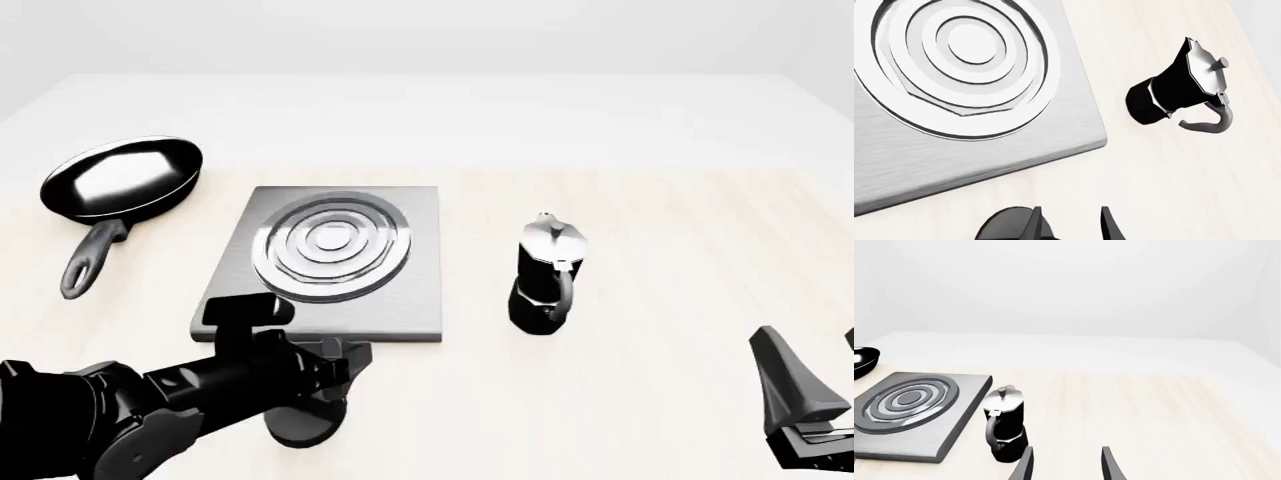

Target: Turn on the stove and put the moka pot on it.

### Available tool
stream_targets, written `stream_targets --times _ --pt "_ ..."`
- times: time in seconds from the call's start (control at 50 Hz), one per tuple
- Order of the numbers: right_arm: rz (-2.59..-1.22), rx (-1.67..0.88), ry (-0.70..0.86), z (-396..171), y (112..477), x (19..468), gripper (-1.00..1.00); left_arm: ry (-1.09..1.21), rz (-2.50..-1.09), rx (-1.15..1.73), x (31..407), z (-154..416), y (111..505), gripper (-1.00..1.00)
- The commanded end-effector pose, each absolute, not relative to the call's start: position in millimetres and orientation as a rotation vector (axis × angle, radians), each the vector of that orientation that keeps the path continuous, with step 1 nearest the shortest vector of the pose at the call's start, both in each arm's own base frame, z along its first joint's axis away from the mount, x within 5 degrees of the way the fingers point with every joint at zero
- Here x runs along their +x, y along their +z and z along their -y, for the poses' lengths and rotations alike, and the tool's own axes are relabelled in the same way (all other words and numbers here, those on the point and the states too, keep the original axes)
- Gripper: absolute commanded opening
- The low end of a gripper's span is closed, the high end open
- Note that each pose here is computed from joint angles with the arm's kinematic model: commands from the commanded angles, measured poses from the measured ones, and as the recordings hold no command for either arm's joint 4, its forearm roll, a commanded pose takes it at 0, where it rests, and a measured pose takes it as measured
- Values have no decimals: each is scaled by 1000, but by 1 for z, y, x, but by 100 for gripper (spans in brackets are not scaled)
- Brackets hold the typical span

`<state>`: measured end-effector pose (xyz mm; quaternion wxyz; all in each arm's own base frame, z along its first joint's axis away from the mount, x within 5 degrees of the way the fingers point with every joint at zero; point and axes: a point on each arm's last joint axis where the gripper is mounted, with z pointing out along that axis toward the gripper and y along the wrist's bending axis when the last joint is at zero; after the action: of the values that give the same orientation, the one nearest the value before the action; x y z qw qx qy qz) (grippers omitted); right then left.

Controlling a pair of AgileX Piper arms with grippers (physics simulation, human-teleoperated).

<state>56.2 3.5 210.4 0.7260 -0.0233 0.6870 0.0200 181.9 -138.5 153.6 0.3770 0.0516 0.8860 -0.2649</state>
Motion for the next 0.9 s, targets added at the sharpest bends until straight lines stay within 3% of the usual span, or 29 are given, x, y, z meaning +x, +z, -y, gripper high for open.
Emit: stream_targets --times 0.02,0.9 --pt "-1518 -50 46 -3 210 56 100 -541 -2384 38 181 114 129 100" --pt "-1518 -66 62 -5 210 56 100 -483 -2369 -22 179 92 134 100"
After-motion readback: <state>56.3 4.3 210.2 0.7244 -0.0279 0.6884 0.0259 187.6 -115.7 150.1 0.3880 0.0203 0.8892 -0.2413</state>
